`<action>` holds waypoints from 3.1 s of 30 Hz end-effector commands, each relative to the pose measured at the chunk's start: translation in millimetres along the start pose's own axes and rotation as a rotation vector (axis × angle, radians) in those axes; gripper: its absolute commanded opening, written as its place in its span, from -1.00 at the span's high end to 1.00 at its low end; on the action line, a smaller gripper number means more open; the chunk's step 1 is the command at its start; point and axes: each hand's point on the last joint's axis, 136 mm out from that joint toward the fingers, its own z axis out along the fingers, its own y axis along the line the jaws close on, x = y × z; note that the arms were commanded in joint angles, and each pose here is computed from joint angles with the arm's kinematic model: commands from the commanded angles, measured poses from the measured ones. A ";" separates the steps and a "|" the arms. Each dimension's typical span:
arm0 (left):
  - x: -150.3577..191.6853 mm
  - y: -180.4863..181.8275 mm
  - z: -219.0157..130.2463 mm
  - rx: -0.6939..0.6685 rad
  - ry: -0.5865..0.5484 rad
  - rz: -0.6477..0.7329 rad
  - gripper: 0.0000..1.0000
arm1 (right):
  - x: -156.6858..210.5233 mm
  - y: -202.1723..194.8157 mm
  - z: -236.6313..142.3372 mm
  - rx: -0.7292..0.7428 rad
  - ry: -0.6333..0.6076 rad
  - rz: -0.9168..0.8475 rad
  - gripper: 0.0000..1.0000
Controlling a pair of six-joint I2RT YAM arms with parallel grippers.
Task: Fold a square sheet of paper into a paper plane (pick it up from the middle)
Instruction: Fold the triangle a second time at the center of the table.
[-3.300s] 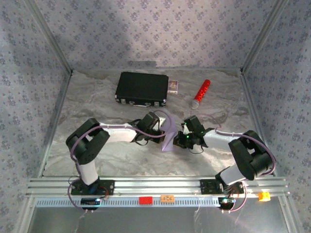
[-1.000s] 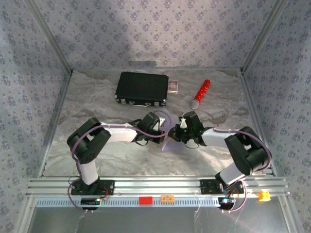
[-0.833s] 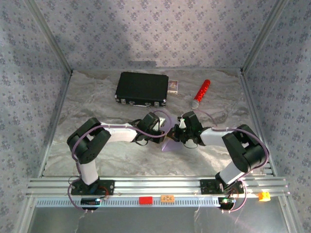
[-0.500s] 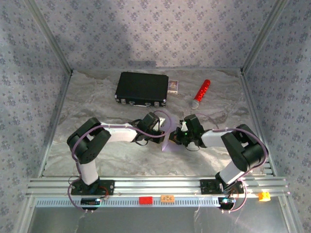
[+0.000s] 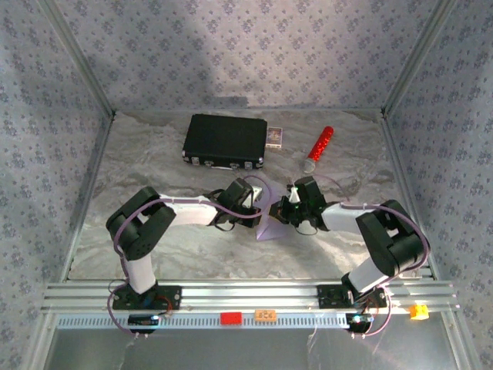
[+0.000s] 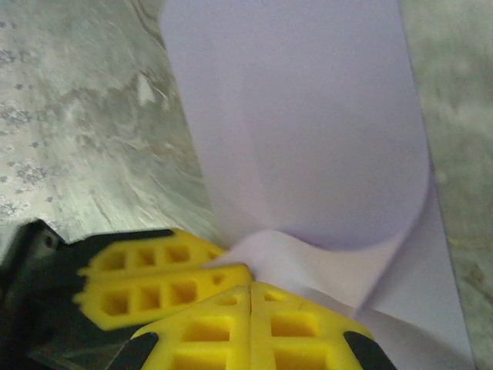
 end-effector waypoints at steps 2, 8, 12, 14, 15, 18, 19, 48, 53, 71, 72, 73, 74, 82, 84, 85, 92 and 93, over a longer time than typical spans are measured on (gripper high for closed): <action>8.4 9.6 0.4 -0.030 0.023 -0.009 1.00 | -6.0 -6.1 2.3 0.018 0.008 -0.001 0.91; 8.5 10.9 0.2 -0.033 0.019 -0.011 1.00 | 2.2 -38.6 11.1 0.087 0.017 0.055 0.92; 9.7 11.3 0.3 -0.034 0.023 -0.010 1.00 | 2.4 -44.6 10.8 0.092 0.010 0.078 0.92; 9.6 11.0 -0.2 -0.035 0.023 -0.008 1.00 | -0.7 -35.3 8.4 0.063 0.009 0.073 0.91; 9.6 11.7 -0.3 -0.037 0.024 -0.008 1.00 | -5.1 -27.5 5.9 0.036 0.002 0.069 0.91; 9.9 11.5 0.1 -0.036 0.025 -0.007 1.00 | -16.3 -12.0 -2.0 0.001 -0.016 0.047 0.90; 9.3 11.6 0.0 -0.037 0.024 -0.009 1.00 | -19.0 -10.7 -3.7 0.004 -0.021 0.035 0.90; 8.1 11.6 -0.6 -0.042 0.026 -0.005 1.00 | -25.5 -2.5 -19.7 -0.004 -0.054 0.008 0.85; 8.5 11.9 -1.2 -0.043 0.026 -0.005 1.00 | -6.2 7.3 4.2 -0.025 0.024 -0.001 0.87; 4.0 7.8 -5.7 -0.034 0.015 -0.004 0.99 | 22.6 -59.2 14.9 0.136 0.056 0.087 0.91; 2.1 6.2 -7.5 -0.031 0.011 -0.005 0.96 | 22.1 -59.9 14.0 0.140 0.052 0.089 0.91; -0.5 4.0 -9.9 -0.026 0.006 -0.004 0.91 | 21.0 -59.1 13.5 0.141 0.047 0.087 0.91; -4.1 1.5 -13.1 -0.025 -0.003 -0.008 0.83 | 20.2 -58.6 12.8 0.143 0.044 0.085 0.91; -25.9 -6.7 -45.3 -0.043 -0.082 -0.079 0.28 | 15.8 -53.3 12.0 0.139 0.032 0.079 0.91; -28.2 -14.2 -51.1 -0.010 -0.097 -0.094 0.27 | 14.0 -51.9 11.6 0.133 0.024 0.080 0.92; -29.4 -19.4 -53.8 0.018 -0.104 -0.102 0.29 | 14.5 -52.0 11.6 0.134 0.024 0.080 0.92; -17.0 -56.6 -43.9 0.235 -0.001 -0.124 0.76 | 13.6 -51.9 10.1 0.137 0.017 0.083 0.92; -15.3 -60.9 -41.4 0.262 0.017 -0.129 0.78 | 13.6 -52.2 10.3 0.137 0.017 0.084 0.92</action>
